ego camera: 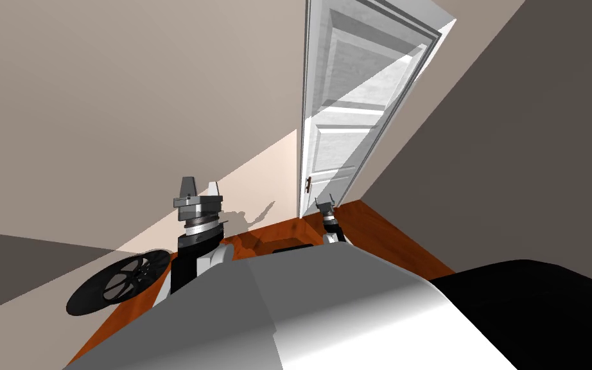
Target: Pull the door open
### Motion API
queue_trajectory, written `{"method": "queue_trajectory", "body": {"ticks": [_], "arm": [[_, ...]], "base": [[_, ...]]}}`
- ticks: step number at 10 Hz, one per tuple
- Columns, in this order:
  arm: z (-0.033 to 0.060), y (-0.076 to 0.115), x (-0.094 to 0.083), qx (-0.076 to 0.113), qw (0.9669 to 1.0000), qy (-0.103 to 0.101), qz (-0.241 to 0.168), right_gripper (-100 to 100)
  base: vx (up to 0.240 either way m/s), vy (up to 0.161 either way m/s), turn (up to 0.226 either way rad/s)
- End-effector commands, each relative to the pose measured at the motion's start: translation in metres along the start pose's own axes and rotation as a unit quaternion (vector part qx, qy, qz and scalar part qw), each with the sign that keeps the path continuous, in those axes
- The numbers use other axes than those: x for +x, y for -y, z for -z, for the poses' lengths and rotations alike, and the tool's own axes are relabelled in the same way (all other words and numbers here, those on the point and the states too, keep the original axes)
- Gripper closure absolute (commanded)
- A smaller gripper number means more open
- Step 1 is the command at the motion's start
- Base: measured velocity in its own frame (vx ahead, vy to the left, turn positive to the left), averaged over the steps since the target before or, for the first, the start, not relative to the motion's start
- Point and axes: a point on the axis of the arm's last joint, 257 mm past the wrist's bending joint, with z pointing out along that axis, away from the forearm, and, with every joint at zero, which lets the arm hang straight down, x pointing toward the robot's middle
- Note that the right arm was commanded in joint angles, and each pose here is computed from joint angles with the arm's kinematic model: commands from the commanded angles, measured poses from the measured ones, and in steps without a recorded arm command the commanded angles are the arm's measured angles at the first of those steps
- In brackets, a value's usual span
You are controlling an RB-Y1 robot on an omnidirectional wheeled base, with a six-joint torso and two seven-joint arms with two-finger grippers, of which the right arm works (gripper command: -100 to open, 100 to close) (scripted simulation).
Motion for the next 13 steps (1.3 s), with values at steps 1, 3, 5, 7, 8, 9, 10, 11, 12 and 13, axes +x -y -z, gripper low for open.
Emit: {"method": "queue_trajectory", "body": {"ticks": [1,3,5,7,8,9,10,11,12,13], "arm": [[0.0032,0.004,-0.009,0.004,0.9999,0.007,-0.015,-100],[0.0093,0.012,-0.028,0.013,0.9981,0.025,-0.055,-100],[0.0165,0.017,-0.045,0.020,0.9957,0.043,-0.080,-100],[0.0214,0.021,-0.057,0.023,0.9932,0.055,-0.100,-100],[0.0263,0.023,-0.068,0.026,0.9907,0.067,-0.116,-100],[0.0263,0.023,-0.068,0.026,0.9903,0.067,-0.118,-100],[0.0313,0.025,-0.080,0.028,0.9871,0.079,-0.136,-100],[0.0364,0.027,-0.091,0.029,0.9841,0.092,-0.149,-100],[0.0364,0.027,-0.091,0.029,0.9836,0.092,-0.153,-100],[0.0415,0.027,-0.102,0.029,0.9799,0.103,-0.168,-100]], "base": [[0.034,-0.020,0.063],[0.053,-0.026,0.154],[0.055,-0.036,0.117],[0.044,-0.028,0.090],[0.057,-0.047,0.186],[0.044,-0.036,0.066],[0.049,-0.018,0.117],[0.079,-0.033,0.202],[0.055,-0.040,0.060],[0.040,-0.040,0.090]]}}
